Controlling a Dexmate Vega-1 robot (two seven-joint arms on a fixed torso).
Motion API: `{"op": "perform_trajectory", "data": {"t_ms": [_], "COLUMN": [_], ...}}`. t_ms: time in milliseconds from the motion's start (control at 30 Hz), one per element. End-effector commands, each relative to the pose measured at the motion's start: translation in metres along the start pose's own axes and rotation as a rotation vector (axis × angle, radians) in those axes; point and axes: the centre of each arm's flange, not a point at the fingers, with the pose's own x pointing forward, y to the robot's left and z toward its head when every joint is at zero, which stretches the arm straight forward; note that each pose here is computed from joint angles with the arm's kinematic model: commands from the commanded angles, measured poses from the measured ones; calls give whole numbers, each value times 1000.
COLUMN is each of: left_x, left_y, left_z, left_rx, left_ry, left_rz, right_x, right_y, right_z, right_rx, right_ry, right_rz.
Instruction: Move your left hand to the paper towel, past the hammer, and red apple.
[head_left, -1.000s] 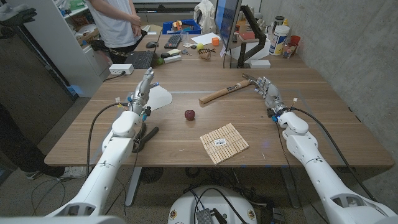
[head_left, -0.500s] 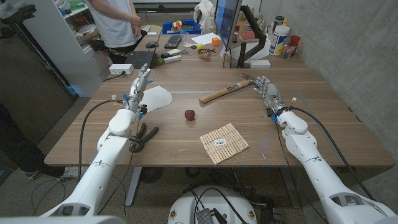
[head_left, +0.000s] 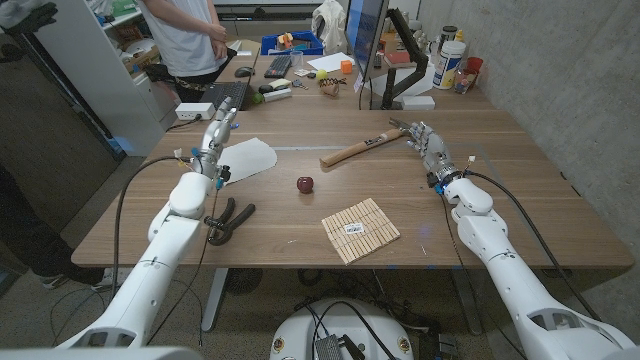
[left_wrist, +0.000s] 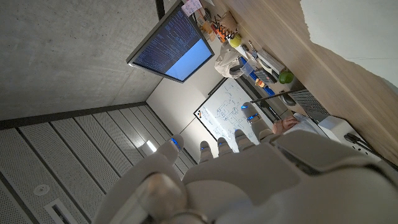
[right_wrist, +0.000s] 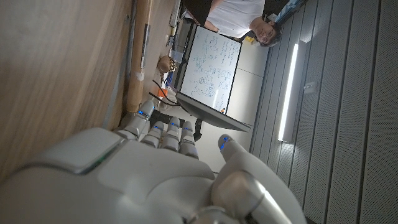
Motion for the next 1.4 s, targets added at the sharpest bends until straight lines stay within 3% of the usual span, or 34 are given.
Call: {"op": "perform_trajectory", "data": {"t_ms": [33,1033,1400], "left_x": [4,8,13], "left_y": [9,32,36], "left_z": [9,29,41], "left_rx": [119,314,464], "left_ry": [-8,-22,-36], "left_rz": [15,34,26], "right_x": [1,1,-2], "right_y": [2,-2,-7], "right_z": [0,-3,-4], "right_rx": [-4,-12,-15], "right_ry": [-4,-6,-7], "right_rz": [4,15,12]}}
